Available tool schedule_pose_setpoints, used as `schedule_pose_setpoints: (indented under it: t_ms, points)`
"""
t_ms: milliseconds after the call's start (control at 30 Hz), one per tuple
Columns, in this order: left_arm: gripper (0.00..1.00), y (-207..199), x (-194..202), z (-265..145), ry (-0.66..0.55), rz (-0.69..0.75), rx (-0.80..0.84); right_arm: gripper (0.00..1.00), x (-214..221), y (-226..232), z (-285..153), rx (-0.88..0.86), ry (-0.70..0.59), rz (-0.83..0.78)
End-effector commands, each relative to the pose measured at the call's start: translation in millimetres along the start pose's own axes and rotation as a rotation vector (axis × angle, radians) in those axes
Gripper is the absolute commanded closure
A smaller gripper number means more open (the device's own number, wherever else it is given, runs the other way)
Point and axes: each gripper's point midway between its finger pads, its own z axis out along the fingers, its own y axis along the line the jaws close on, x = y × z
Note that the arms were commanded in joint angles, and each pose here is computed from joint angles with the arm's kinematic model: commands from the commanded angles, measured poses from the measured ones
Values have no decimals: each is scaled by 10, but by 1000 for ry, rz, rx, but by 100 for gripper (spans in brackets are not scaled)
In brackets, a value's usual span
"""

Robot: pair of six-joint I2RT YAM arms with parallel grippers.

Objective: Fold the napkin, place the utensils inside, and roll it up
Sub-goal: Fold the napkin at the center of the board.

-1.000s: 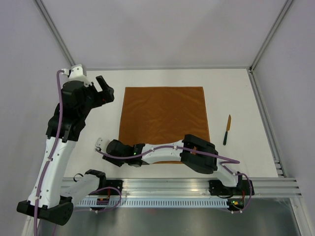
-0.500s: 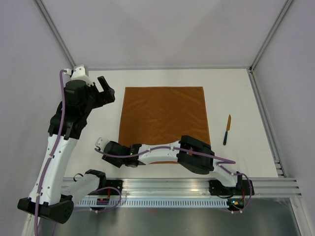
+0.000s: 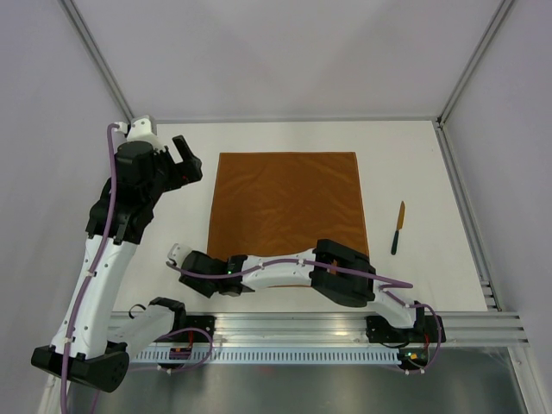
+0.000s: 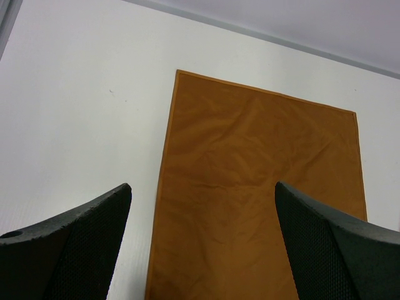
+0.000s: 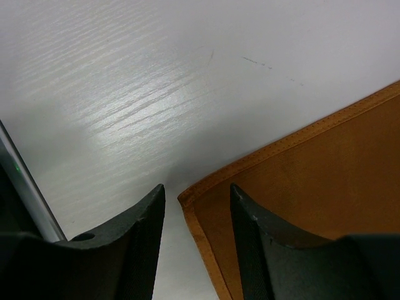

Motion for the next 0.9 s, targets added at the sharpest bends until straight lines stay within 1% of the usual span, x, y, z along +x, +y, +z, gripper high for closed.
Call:
schedule_pose_setpoints:
  t_ms: [0,67,133,400,567,733,833,867]
  points:
    - [0,12,7,-8,1,-5,-2,49,-79,83,-57,-14,-11,21]
    - [0,15,13,-14,-1,-5,-1,49,-36,92,-31,-18,-2,19]
    - [0,26,23,-14,1,-3,-5,52,-30,96,-15,-18,-2,21]
    - [0,42,42,9,6,1,-13,55,24,84,15,-6,10,28]
    - [0,46,57,36,12,3,-18,62,78,82,29,-6,22,25]
    - [0,55,72,47,14,2,-22,64,112,64,43,-2,31,28]
    - [0,69,96,60,18,6,-27,67,164,55,78,-2,42,33]
    - [0,70,98,63,18,6,-27,71,168,64,80,-6,44,34]
